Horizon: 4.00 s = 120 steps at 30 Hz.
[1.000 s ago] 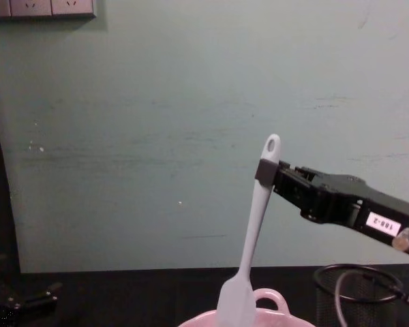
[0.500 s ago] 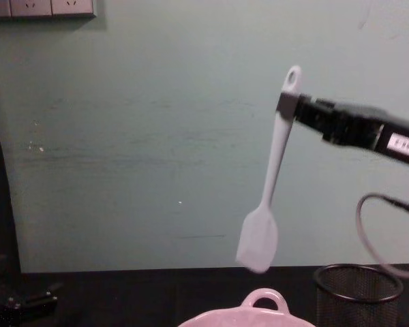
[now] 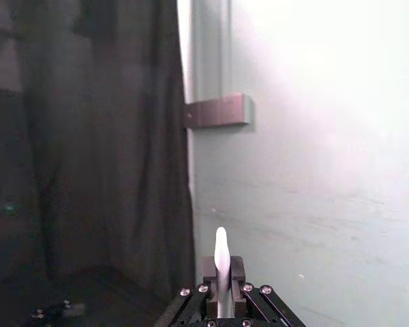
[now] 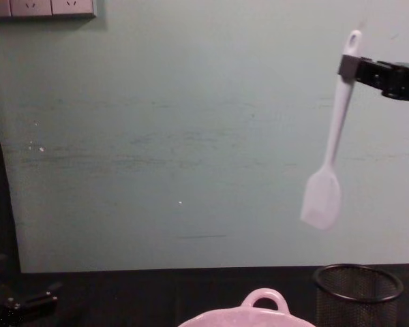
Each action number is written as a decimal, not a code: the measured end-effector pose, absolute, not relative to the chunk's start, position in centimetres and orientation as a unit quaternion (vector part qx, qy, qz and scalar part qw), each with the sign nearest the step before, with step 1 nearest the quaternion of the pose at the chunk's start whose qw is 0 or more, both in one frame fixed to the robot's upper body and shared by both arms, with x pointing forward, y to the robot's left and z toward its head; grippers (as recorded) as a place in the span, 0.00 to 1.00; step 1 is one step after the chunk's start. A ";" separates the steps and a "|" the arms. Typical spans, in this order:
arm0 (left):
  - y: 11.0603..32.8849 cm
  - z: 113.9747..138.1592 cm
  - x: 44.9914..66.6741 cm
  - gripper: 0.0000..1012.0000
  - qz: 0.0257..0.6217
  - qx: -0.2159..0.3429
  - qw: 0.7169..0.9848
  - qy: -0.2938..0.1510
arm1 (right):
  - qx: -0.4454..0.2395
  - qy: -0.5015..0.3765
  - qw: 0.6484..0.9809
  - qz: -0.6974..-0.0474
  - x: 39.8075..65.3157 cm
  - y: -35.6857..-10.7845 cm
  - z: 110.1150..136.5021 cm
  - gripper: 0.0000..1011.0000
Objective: Use the one hand to pick up the spoon and stir the clear water in the bowl.
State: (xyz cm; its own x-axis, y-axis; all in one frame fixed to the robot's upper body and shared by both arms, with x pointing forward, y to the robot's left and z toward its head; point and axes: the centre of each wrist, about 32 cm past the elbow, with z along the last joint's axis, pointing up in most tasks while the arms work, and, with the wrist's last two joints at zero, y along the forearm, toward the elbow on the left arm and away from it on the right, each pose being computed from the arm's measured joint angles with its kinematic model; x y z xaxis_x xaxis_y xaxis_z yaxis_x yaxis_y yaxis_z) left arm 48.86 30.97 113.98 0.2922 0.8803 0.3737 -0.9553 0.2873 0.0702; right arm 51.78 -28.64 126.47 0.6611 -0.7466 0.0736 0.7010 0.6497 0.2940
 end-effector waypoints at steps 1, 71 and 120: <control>31.0 114.0 48.9 0.99 0.580 0.141 0.791 -0.132 | 0.117 -0.094 0.902 -0.404 51.8 -28.9 126.6 0.12; 31.0 114.0 48.9 0.99 0.580 0.141 0.791 -0.132 | 0.074 0.213 0.874 -0.430 53.1 -34.2 117.8 0.64; 31.0 114.0 48.9 0.99 0.580 0.141 0.791 -0.132 | -0.154 -0.001 0.823 -0.547 53.5 -34.9 116.5 0.99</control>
State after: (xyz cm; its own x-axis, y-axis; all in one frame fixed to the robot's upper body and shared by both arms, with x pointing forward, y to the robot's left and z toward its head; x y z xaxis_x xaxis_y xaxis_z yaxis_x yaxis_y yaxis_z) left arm 48.86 30.97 113.98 0.2923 0.8803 0.3737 -0.9553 0.2873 0.0702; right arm 53.54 -34.90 116.52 0.4021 -0.8995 0.1707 0.9004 0.3547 -0.2519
